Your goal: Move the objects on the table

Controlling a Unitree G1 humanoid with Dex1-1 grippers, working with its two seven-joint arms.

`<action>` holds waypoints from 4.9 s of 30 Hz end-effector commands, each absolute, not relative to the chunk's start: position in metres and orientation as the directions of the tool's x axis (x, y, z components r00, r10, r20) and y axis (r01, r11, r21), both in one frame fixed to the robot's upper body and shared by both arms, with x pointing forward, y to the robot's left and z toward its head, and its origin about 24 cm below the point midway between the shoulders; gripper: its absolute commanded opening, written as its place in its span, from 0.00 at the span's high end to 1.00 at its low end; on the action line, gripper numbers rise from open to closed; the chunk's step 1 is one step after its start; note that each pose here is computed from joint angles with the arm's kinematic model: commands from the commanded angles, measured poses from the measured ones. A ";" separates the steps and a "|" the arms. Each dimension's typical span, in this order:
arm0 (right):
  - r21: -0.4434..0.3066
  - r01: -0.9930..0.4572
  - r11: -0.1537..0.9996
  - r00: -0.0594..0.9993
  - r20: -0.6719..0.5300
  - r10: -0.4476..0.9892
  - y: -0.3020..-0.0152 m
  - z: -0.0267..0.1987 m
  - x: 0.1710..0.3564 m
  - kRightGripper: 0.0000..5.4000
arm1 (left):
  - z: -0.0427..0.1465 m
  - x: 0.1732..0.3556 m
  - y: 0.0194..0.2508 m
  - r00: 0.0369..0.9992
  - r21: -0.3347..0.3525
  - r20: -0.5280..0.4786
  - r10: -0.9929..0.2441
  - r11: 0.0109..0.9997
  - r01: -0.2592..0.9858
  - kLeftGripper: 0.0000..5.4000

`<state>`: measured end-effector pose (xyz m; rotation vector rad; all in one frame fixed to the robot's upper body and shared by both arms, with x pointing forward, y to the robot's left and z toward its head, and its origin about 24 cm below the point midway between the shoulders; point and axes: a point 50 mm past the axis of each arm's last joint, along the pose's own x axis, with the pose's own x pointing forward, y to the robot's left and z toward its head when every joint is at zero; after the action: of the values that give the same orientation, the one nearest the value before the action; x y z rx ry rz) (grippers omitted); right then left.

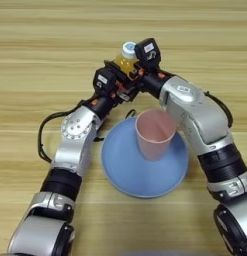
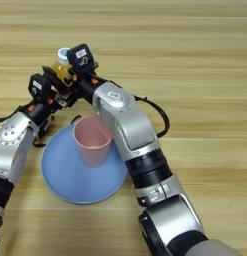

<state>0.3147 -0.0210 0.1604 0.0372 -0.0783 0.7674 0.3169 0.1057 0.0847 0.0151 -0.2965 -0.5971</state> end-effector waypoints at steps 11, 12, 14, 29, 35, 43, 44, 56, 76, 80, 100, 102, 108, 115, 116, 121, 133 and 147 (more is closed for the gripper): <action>-0.002 -0.699 0.715 0.712 0.084 0.697 -0.020 0.159 0.316 0.25 | 0.095 0.323 0.112 0.790 0.099 0.301 -0.535 0.841 0.532 0.35; -0.002 -0.703 0.711 0.708 0.085 0.701 -0.020 0.159 0.315 0.24 | 0.094 0.323 0.112 0.792 0.097 0.299 -0.533 0.842 0.530 0.35; -0.003 -0.713 0.701 0.698 0.090 0.710 -0.019 0.159 0.314 0.19 | 0.094 0.324 0.113 0.796 0.095 0.295 -0.529 0.845 0.526 0.36; -0.021 -0.749 0.662 0.642 0.226 0.733 -0.019 0.183 0.307 0.00 | 0.092 0.325 0.115 0.805 0.092 0.288 -0.519 0.852 0.516 0.36; 0.005 -0.765 0.644 0.607 0.341 0.718 -0.026 0.202 0.302 0.00 | 0.090 0.328 0.119 0.827 0.086 0.268 -0.494 0.867 0.491 0.37; 0.027 -0.700 0.713 0.656 0.420 0.628 -0.051 0.217 0.307 0.00 | 0.092 0.332 0.126 0.857 0.061 0.281 -0.433 0.899 0.434 0.37; 0.021 -0.677 0.735 0.672 0.426 0.606 -0.057 0.217 0.309 0.00 | 0.093 0.333 0.128 0.862 0.056 0.284 -0.420 0.905 0.422 0.37; -0.047 -0.023 0.999 0.967 0.252 0.034 -0.197 0.151 0.350 0.00 | 0.102 0.344 0.168 0.931 -0.011 0.314 -0.185 0.980 0.198 0.37; -0.025 0.140 0.990 0.990 0.006 -0.140 -0.218 0.076 0.358 0.00 | 0.072 0.349 0.210 0.988 0.037 0.147 0.045 0.998 -0.051 0.37; -0.030 0.147 0.989 0.989 0.005 -0.147 -0.219 0.075 0.358 0.00 | 0.069 0.349 0.211 0.990 0.065 0.128 0.065 0.995 -0.074 0.37; 0.000 0.132 0.991 0.991 0.015 -0.132 -0.215 0.076 0.357 0.00 | 0.051 0.346 0.197 0.994 0.045 0.055 0.094 0.994 -0.097 0.37; 0.002 0.131 0.991 0.991 0.015 -0.131 -0.215 0.077 0.357 0.00 | 0.051 0.346 0.197 0.994 0.048 0.057 0.095 0.994 -0.098 0.37; 0.007 0.128 0.992 0.992 0.014 -0.128 -0.215 0.077 0.357 0.00 | 0.050 0.345 0.194 0.993 0.056 0.059 0.100 0.993 -0.104 0.37; 0.013 0.121 0.993 0.992 0.013 -0.122 -0.214 0.077 0.356 0.00 | 0.042 0.343 0.191 0.994 0.061 0.024 0.107 0.992 -0.109 0.37; 0.014 0.121 0.993 0.993 0.014 -0.121 -0.214 0.077 0.356 0.00 | 0.041 0.343 0.191 0.994 0.061 0.018 0.112 0.992 -0.113 0.37; 0.018 0.117 0.993 0.993 0.016 -0.118 -0.214 0.077 0.356 0.00 | 0.036 0.342 0.191 0.992 0.103 -0.002 0.126 0.987 -0.125 0.37; 0.020 0.113 0.993 0.993 0.019 -0.114 -0.214 0.078 0.356 0.00 | 0.035 0.342 0.191 0.988 0.105 -0.006 0.151 0.983 -0.150 0.30; 0.016 0.099 0.995 0.995 0.017 -0.100 -0.213 0.077 0.355 0.00 | 0.034 0.342 0.192 0.988 0.102 -0.017 0.155 0.983 -0.152 0.07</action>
<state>0.3556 -0.2149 0.0770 0.0065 -0.0229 -0.1102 0.3388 0.1920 0.0314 0.0915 0.0207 0.1576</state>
